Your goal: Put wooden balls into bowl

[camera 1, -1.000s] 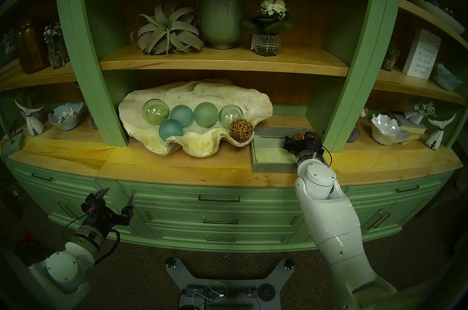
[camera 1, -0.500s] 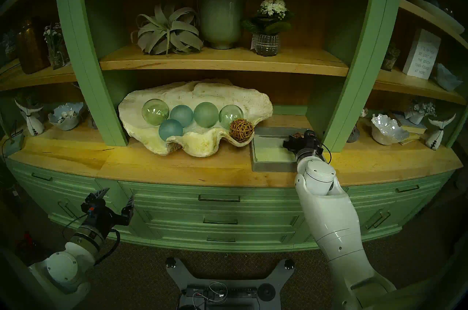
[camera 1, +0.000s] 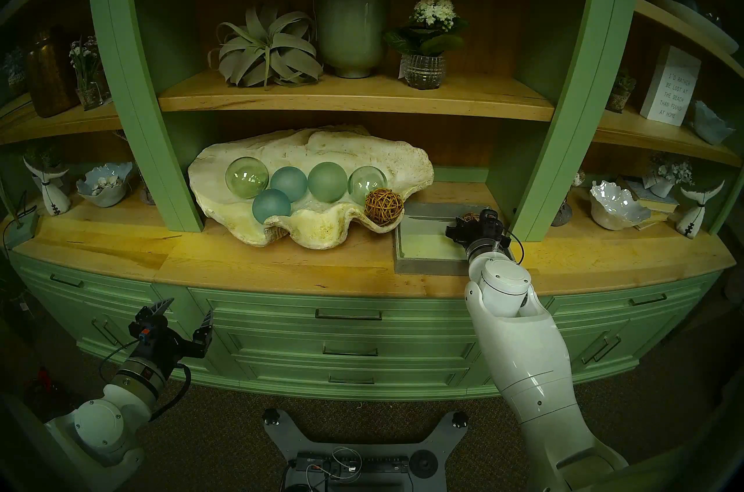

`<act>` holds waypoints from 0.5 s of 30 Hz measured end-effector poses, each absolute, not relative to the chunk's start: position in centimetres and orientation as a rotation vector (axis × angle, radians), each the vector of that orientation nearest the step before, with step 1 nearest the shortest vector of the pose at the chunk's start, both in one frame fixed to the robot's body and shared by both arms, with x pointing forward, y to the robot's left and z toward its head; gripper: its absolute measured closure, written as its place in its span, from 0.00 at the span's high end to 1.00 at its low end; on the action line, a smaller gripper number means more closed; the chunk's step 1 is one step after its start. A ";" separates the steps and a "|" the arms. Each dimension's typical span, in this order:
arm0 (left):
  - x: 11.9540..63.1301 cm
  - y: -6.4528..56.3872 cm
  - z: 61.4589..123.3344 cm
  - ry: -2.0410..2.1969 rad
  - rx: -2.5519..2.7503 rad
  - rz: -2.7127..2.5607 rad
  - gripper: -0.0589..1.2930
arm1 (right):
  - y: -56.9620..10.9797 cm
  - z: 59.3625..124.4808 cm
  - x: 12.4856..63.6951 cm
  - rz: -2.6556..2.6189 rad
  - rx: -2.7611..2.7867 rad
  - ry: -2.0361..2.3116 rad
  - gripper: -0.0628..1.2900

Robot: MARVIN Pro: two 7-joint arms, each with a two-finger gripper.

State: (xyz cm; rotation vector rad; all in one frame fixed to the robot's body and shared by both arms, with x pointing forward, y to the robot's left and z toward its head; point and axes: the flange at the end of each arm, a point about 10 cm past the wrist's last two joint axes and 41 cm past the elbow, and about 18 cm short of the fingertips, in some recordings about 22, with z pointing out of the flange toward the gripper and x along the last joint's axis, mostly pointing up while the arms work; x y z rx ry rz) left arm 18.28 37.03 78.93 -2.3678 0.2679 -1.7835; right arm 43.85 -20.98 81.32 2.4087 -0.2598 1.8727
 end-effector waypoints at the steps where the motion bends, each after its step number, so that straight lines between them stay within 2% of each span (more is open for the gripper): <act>1: 18.3 37.0 78.9 0.268 -2.368 -1.783 0.98 | -20.9 81.4 43.7 1.875 2.408 -0.255 0.59; 15: 18.3 37.0 78.9 0.268 -2.369 -1.783 0.98 | -20.3 85.5 43.1 2.016 2.299 -0.195 0.59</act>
